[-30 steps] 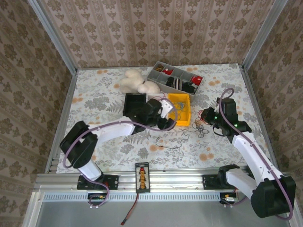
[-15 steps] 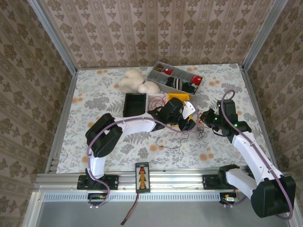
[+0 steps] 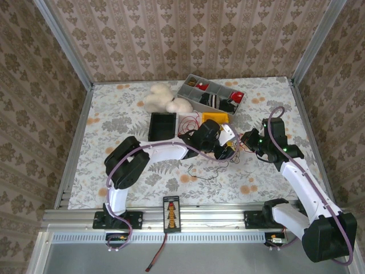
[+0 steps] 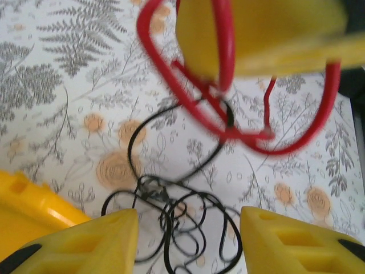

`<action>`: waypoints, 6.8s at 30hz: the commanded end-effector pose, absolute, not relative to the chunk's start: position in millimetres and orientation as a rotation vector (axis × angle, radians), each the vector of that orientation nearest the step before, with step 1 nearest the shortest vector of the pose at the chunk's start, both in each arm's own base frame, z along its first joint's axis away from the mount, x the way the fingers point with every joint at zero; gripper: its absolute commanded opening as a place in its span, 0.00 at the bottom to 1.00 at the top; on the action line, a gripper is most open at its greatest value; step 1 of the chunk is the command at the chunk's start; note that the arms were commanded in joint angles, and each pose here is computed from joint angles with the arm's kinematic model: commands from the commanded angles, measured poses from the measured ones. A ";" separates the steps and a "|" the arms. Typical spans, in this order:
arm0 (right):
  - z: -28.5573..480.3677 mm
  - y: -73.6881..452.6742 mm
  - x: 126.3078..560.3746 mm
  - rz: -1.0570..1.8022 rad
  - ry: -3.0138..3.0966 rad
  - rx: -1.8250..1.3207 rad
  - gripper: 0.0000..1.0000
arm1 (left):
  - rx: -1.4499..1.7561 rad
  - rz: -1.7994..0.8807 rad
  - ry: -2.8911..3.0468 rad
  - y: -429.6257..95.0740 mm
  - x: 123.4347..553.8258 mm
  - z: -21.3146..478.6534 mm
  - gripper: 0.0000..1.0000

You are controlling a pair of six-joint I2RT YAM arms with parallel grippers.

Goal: Untangle the cables

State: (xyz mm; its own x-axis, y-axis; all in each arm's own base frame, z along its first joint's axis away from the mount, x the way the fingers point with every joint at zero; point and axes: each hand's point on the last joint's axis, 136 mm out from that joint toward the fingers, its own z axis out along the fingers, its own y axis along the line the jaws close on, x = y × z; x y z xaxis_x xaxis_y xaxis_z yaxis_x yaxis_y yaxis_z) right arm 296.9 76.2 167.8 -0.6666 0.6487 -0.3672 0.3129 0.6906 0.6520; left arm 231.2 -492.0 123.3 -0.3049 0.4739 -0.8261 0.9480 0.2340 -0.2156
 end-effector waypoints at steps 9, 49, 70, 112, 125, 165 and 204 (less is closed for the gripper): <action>177.5 82.3 304.4 0.795 2.288 0.744 0.04 | 1.329 -1.039 1.782 -511.7 235.0 153.4 0.50; 103.4 -6.3 257.3 0.238 2.334 1.149 0.04 | 0.170 -0.365 1.973 -186.7 262.5 168.6 0.00; 156.4 20.2 299.5 0.402 2.202 0.840 0.04 | -0.532 0.093 1.896 -21.9 229.4 167.8 0.00; 159.7 364.9 407.1 1.765 2.312 0.117 0.05 | -0.579 0.018 2.109 -75.7 256.8 116.2 0.00; 105.8 297.5 405.5 1.046 2.659 0.172 0.06 | -0.588 0.009 2.117 -77.1 256.3 113.4 0.00; 86.5 273.4 429.2 -0.045 2.568 -0.165 0.18 | -0.530 0.028 2.117 -79.8 261.0 129.2 0.00; 135.5 276.7 432.1 0.050 2.389 -0.104 0.48 | -0.496 0.049 2.038 -69.4 268.1 172.8 0.00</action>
State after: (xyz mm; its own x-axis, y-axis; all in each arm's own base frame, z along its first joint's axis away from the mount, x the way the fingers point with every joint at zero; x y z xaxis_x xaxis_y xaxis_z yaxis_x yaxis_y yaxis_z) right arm 429.4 283.7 122.2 -0.7619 -0.0600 -0.6449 -0.1083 0.9935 0.0356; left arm 265.9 -75.0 154.1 -0.4484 -0.3457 -0.8243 -0.3652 0.9125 -0.1841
